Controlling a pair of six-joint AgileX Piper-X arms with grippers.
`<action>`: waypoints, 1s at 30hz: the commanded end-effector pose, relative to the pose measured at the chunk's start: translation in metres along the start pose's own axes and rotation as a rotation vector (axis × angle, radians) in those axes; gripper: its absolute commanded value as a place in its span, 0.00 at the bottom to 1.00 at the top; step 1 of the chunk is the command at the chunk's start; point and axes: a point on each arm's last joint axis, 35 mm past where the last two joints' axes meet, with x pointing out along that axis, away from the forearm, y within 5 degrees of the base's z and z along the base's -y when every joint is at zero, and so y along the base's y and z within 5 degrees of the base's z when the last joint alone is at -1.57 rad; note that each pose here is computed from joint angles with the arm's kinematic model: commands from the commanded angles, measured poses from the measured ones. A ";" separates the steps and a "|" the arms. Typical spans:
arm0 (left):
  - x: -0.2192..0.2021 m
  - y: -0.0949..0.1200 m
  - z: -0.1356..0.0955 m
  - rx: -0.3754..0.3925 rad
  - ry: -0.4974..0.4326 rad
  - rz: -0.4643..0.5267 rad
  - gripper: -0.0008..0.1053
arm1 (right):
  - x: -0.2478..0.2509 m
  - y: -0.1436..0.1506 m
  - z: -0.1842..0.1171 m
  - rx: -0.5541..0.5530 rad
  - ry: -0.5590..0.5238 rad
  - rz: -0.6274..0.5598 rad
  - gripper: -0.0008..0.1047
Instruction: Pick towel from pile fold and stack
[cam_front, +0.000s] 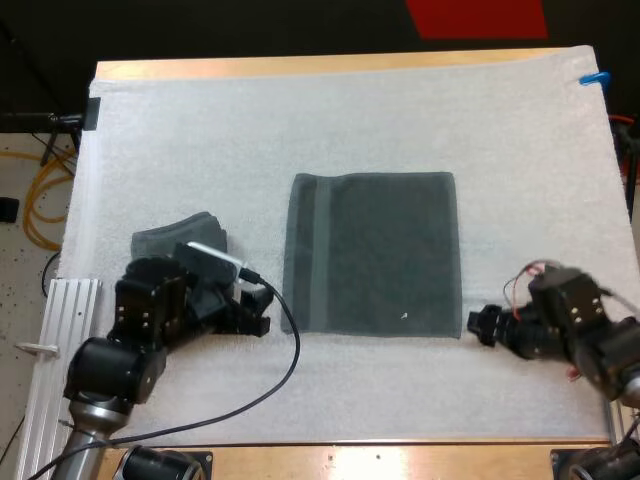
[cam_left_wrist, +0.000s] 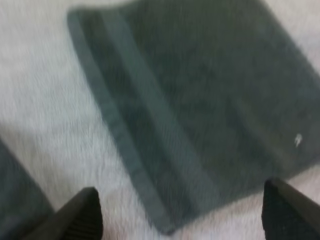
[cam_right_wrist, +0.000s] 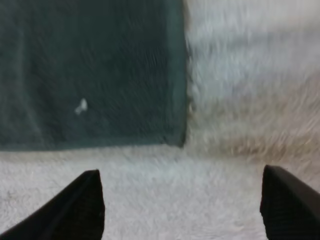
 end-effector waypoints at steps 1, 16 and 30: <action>0.000 0.000 -0.002 -0.011 -0.001 -0.011 0.62 | 0.007 0.000 -0.001 0.032 -0.003 0.049 0.62; 0.008 0.004 -0.009 -0.014 0.010 -0.013 0.62 | 0.102 -0.011 0.003 0.293 0.063 0.296 0.60; 0.020 0.006 -0.006 -0.069 0.040 -0.056 0.62 | 0.089 -0.014 0.003 0.238 -0.019 0.165 0.01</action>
